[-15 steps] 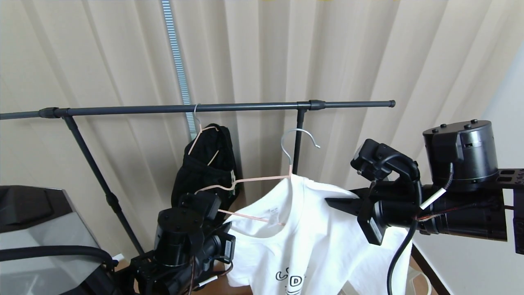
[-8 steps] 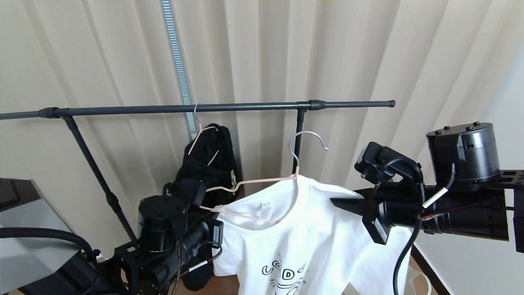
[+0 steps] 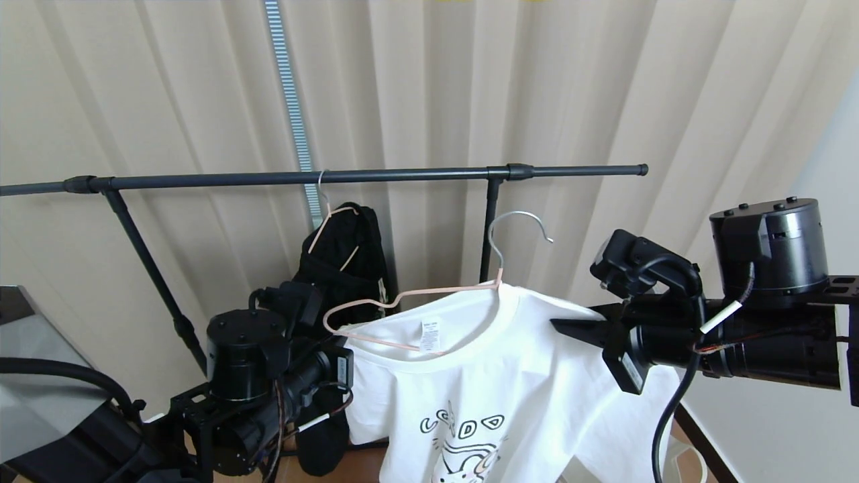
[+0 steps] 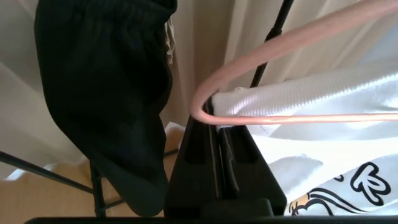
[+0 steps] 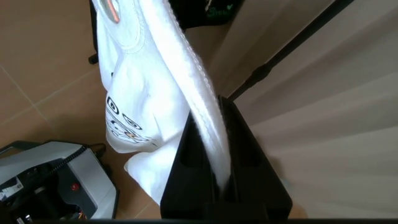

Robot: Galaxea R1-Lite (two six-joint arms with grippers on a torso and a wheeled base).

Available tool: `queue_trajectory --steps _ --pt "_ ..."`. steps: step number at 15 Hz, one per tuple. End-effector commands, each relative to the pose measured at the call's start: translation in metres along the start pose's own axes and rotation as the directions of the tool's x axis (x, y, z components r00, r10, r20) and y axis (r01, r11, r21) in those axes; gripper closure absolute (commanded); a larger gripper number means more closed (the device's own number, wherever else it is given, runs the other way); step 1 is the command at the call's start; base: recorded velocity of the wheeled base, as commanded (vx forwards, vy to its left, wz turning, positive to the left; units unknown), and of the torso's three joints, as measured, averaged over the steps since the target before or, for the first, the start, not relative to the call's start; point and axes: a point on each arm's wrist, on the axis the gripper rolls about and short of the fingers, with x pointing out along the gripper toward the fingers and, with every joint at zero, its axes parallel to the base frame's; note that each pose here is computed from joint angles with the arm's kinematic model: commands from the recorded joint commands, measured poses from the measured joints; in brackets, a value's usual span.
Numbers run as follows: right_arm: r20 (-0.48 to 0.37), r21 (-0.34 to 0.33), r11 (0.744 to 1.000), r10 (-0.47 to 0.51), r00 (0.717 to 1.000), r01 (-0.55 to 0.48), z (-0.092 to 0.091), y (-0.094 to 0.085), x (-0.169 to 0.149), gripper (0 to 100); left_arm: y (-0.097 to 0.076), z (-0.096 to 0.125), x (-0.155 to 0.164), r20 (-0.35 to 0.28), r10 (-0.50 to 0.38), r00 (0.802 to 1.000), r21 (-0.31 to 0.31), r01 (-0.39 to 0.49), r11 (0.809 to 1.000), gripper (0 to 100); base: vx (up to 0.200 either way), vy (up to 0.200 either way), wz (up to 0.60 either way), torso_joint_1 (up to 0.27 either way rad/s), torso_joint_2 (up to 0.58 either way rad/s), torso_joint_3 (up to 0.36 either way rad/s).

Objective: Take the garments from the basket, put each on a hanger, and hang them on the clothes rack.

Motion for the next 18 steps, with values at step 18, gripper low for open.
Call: queue_trajectory --steps 18 --pt "0.016 -0.139 0.989 -0.055 0.998 0.056 -0.018 -0.006 -0.006 100 0.009 0.040 -0.008 0.149 0.025 0.989 0.024 -0.029 0.999 100 0.000 0.000 0.00 0.000 0.00 0.000"
